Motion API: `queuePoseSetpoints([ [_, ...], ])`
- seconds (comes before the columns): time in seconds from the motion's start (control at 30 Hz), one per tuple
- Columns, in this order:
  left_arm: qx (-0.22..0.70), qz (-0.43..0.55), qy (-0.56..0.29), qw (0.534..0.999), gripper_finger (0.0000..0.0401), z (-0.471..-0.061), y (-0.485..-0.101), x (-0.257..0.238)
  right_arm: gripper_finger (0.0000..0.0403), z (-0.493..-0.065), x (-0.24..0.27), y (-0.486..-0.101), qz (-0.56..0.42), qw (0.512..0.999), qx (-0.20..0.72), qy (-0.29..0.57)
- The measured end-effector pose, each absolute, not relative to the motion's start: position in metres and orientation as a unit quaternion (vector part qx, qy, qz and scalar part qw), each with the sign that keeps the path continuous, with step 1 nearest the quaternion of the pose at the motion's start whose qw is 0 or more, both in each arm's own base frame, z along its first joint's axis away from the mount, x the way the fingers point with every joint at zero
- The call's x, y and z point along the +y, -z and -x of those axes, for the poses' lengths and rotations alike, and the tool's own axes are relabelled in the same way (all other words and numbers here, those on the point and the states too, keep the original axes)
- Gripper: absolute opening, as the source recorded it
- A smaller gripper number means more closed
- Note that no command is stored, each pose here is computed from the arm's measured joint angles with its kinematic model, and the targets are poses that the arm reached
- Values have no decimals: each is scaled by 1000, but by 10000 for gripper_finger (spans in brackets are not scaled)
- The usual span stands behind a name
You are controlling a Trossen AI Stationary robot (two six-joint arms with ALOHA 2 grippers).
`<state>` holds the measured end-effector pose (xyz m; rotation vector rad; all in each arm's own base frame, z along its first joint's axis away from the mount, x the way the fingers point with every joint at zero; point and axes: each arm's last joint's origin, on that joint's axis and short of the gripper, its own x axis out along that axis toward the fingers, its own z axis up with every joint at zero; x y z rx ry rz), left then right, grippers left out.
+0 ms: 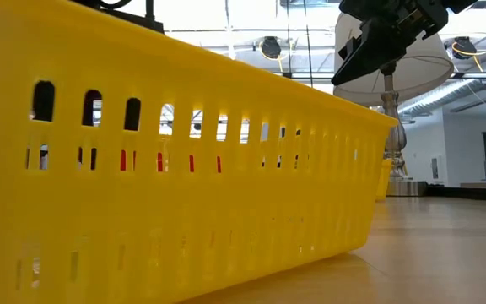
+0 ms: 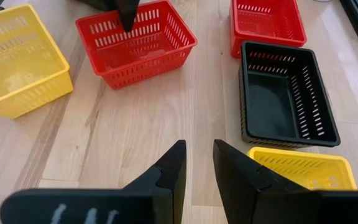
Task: Stack baskets by color
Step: Stack the bottom red bin on top of the top red bin
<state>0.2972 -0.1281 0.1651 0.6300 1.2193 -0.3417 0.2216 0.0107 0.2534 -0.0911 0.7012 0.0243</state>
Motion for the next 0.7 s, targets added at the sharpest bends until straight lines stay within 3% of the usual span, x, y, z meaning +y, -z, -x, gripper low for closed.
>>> queuePoseSetpoints([
  [0.3, 560, -290, 157, 760, 9, -297, -165, -128, 73, -222, 11, -253, 45, 938, 343, -12],
  [0.7, 540, -261, 139, 788, 7, -293, -185, -126, 73, -222, 11, -253, 48, 938, 343, -13],
])
